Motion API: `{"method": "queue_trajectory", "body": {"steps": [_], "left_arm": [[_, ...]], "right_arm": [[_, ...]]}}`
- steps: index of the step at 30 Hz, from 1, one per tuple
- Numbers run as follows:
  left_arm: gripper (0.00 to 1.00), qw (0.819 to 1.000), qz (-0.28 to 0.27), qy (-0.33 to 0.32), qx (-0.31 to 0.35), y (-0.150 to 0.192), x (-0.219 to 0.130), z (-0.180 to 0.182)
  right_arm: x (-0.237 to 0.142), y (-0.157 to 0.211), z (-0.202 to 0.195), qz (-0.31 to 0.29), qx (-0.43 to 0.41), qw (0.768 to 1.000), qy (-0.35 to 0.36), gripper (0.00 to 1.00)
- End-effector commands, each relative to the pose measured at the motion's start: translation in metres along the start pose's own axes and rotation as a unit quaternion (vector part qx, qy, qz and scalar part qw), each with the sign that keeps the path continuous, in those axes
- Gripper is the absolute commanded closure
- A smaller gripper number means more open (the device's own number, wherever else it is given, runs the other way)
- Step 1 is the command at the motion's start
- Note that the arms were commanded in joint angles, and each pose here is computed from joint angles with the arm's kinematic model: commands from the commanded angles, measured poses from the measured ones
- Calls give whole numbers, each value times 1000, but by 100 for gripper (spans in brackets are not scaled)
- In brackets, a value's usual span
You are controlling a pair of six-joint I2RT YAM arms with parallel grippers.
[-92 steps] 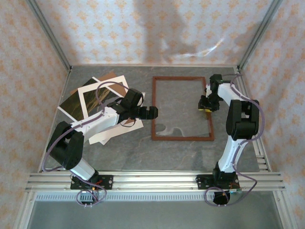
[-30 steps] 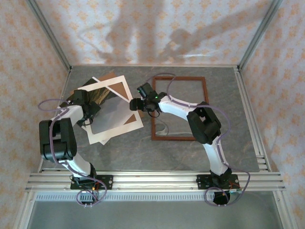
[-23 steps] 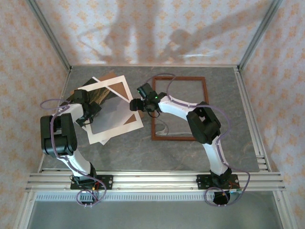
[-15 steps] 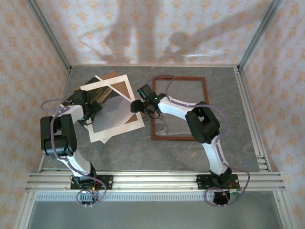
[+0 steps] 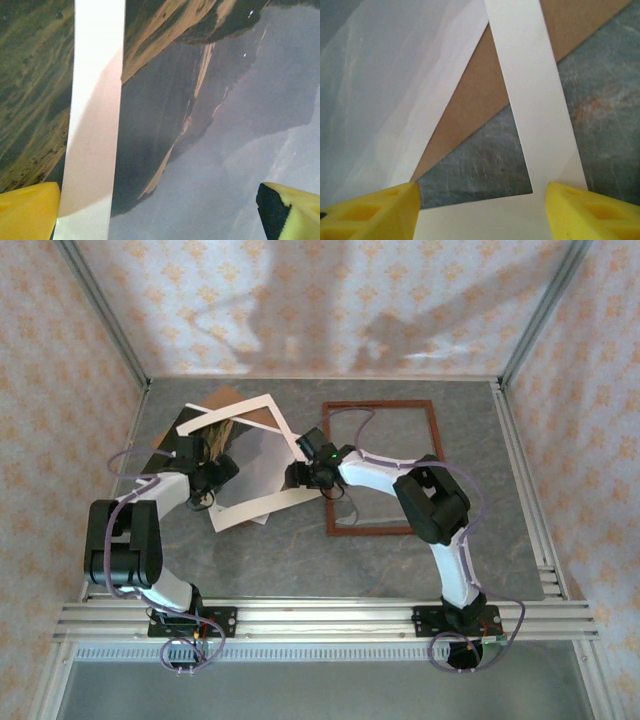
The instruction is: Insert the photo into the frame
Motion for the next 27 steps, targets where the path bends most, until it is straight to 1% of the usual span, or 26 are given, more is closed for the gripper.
{"method": "queue_trajectory", "body": {"steps": [1,4,7,9,11,14,17,22,27], "left_arm": [[1,1000,-23,-11,10,-8,-15,-2],[0,999,-43,-24,22,-16,-24,-3],[0,996,-72,-48,29,-24,-33,0],[0,993,-92,-70,31,-29,-37,3],[0,991,-104,-79,29,-32,-39,5],[0,994,-93,-51,25,-31,-36,-3],[1,997,-78,-10,24,-27,-31,-13],[1,997,-66,0,28,-22,-24,-16],[1,997,-62,15,31,-20,-21,-21]], "right_arm": [[-15,11,1,16,9,1000,-9,37],[-28,20,4,23,6,999,-28,43],[-42,27,13,30,-2,997,-65,48],[-50,27,17,26,-9,996,-81,50],[-56,23,19,15,-16,996,-81,51],[-52,14,18,-4,-26,998,-56,51],[-40,0,14,-23,-31,999,-4,49],[-26,-17,8,-53,-51,996,58,44],[-12,-27,1,-48,-52,994,83,42]]}}
Point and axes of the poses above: each hand's point on the last joint's axis, 136 mm out from that joint toward the fingers, its own x axis out along the fingers, its own z axis along the line the jaws close on, y = z × x, the point moved 7 cm from there along -x, back along the fingers, and after that the axes turned 3 degrees about x, right-handed, at the moved point
